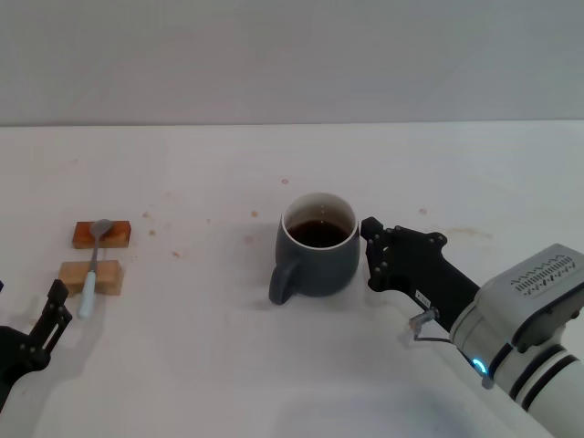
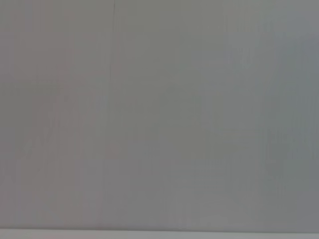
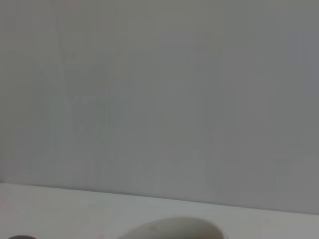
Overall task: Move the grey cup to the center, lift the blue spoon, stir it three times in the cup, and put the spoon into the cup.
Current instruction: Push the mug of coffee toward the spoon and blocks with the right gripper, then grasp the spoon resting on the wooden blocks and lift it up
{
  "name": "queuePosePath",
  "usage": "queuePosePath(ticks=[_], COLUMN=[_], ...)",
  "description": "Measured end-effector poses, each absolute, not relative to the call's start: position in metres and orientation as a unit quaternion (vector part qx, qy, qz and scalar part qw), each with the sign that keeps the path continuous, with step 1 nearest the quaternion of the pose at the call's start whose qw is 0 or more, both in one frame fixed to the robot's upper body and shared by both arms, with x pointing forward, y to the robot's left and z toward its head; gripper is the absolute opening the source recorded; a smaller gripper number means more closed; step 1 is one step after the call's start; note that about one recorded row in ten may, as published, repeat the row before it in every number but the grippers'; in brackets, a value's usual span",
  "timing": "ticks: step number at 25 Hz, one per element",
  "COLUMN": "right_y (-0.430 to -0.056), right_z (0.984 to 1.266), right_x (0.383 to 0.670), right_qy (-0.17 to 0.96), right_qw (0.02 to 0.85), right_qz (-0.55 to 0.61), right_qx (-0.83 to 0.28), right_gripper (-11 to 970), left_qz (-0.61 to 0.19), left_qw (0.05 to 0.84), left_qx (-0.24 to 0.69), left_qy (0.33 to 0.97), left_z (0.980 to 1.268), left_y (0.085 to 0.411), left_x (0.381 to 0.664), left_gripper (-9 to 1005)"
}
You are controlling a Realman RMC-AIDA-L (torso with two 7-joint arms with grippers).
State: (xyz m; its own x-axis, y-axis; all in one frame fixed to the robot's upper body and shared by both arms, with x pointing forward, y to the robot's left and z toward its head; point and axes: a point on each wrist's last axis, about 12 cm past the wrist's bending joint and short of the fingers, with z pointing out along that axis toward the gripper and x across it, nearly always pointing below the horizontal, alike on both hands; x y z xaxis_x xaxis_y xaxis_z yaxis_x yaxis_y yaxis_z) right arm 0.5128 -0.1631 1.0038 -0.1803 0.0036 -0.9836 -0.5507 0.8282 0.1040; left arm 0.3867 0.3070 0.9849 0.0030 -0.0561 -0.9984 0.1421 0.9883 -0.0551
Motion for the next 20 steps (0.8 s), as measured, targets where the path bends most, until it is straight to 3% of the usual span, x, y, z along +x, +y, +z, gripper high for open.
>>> queuePosePath(ticks=[20], right_y=[-0.1693], right_z=[1.002], right_x=[0.5157], right_qy=[0.74], right_qw=[0.611], right_qz=[0.217], right_qx=[-0.181], right_gripper=[-1], left_qz=[-0.072], left_qw=[0.709], left_qx=[0.033], left_qy=[0.7], left_z=[0.9858], left_y=[0.3059], left_x=[0.3892], left_gripper=[833])
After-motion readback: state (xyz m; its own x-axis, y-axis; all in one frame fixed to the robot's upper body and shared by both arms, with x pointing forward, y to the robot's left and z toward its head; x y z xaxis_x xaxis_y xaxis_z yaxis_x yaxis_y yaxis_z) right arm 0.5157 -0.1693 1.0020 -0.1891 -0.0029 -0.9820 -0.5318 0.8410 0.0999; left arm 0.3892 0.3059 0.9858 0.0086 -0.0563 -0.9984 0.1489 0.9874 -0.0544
